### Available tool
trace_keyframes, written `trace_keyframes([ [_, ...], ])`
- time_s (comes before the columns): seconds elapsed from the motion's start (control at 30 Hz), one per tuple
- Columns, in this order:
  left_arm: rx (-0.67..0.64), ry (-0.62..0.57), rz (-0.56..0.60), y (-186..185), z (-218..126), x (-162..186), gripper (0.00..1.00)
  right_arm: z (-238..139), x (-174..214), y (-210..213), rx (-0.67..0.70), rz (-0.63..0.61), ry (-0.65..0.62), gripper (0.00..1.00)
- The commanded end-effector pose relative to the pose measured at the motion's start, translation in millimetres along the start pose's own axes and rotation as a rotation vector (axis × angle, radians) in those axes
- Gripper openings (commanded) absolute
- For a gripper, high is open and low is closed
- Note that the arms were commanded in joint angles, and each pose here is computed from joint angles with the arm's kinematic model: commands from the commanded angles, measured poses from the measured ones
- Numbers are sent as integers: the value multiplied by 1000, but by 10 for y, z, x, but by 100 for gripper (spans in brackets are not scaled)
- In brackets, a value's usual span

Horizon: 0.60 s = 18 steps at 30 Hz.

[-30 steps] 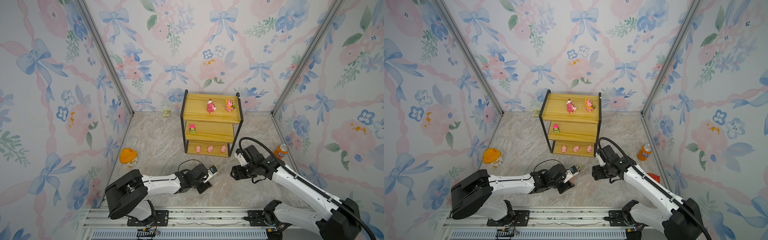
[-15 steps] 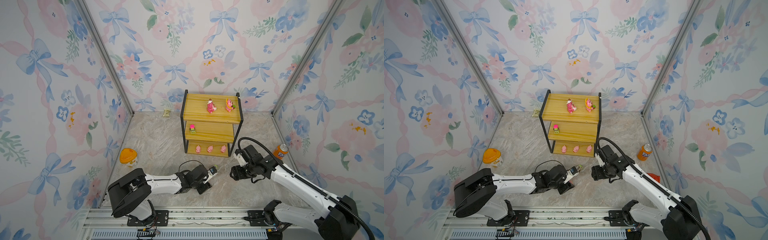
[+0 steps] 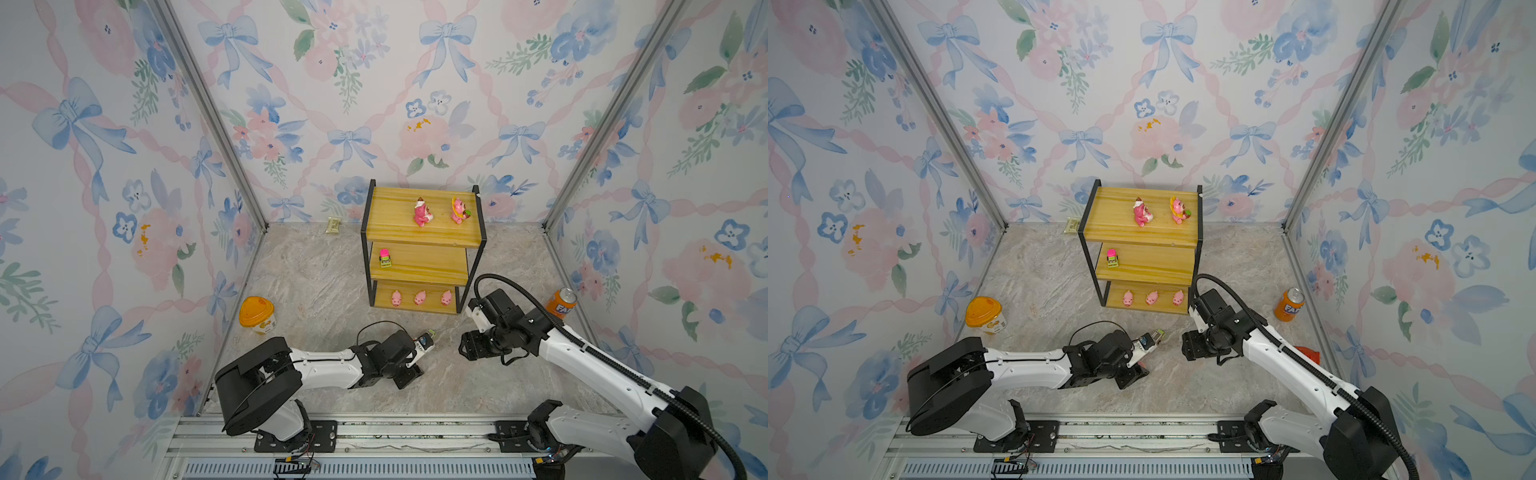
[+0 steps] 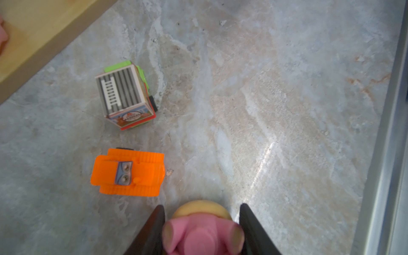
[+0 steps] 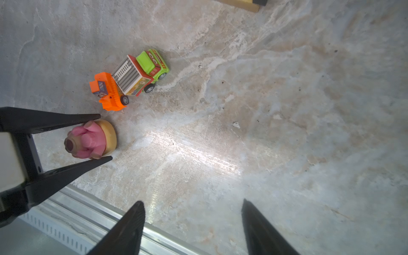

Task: Place and organize the plastic toys onto the shelf
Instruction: 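Lift the pink bear on yellow base with the left gripper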

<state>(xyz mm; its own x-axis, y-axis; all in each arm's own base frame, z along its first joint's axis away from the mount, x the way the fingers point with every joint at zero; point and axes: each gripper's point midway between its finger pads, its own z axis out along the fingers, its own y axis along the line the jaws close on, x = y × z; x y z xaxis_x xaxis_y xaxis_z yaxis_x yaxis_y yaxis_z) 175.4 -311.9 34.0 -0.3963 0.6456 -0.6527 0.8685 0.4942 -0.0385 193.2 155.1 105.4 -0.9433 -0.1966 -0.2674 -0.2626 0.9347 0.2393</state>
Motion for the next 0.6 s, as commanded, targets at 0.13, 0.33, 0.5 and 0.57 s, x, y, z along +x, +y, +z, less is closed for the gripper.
trace_keyframes([
  [0.13, 11, 25, 16, -26, -49, 5, 11, -78, -3, -4, 3, 0, 1, 72],
  [0.33, 17, 16, 12, -25, -88, -61, 6, -82, -5, -1, 2, -1, -1, 72],
  [0.5, 15, -26, 14, -22, -208, -293, 4, -91, -10, -8, 7, -2, -3, 72],
  [0.57, 11, -45, 16, -7, -278, -395, 3, -94, -10, -8, 7, -3, -3, 72],
])
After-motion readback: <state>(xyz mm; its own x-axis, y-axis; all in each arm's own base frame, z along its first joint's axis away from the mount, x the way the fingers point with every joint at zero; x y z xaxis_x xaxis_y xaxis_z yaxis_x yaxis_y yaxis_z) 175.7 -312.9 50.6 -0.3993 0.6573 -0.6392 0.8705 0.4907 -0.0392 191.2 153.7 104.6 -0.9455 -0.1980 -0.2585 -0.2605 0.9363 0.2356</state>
